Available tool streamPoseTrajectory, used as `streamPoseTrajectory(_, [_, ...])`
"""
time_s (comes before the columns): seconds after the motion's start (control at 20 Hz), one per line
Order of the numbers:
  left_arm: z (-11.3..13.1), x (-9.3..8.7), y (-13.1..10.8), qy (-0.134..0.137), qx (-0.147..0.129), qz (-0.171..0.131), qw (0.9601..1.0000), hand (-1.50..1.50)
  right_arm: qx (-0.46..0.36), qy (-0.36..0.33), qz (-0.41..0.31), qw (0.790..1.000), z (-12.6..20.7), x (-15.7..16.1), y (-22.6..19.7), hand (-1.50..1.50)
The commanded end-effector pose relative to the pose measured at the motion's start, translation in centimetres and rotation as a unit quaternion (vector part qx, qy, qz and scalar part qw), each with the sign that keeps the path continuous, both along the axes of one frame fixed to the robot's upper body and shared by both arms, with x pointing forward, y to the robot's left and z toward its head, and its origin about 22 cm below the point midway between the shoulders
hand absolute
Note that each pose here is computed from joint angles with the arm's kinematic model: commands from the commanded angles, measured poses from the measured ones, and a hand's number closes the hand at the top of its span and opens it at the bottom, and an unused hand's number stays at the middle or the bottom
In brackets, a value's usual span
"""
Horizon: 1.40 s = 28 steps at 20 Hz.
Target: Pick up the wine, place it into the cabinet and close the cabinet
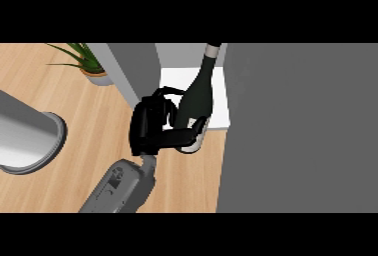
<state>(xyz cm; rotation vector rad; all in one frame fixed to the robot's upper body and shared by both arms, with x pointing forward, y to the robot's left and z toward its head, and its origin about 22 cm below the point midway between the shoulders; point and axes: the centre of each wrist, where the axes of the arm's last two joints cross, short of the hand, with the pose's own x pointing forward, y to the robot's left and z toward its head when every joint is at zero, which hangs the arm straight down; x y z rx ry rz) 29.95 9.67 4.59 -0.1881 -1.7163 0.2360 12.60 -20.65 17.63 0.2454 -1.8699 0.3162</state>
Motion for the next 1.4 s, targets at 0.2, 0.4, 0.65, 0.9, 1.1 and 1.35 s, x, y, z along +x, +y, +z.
streamPoseTrajectory(0.2, [-2.1,2.0,-1.8,0.025,0.033,0.012,0.9991,1.50,0.038,-0.022,0.036,0.998,2.4,-2.7,-0.5,-1.50])
streamPoseTrajectory(0.4, [-4.3,1.3,-1.5,0.036,0.027,0.008,0.9990,1.50,0.045,-0.031,0.039,0.998,3.1,-4.2,-1.0,-1.50])
streamPoseTrajectory(0.65, [-5.8,1.6,-2.5,0.047,0.029,0.028,0.9981,1.50,0.028,-0.019,0.037,0.999,2.9,-3.3,-1.1,-1.50])
streamPoseTrajectory(0.9, [-5.9,2.4,-2.2,0.045,-0.006,0.025,0.9986,1.50,0.044,-0.026,0.029,0.998,3.0,-3.6,-0.8,-1.50])
streamPoseTrajectory(1.1, [-7.4,2.6,-2.1,0.062,-0.007,0.027,0.9977,1.50,0.036,-0.023,0.036,0.998,2.6,-3.4,-0.4,-1.50])
streamPoseTrajectory(1.35, [-6.4,6.2,-0.8,0.070,-0.008,0.039,0.9968,1.50,0.036,-0.017,0.035,0.999,2.1,-3.2,-1.1,-1.50])
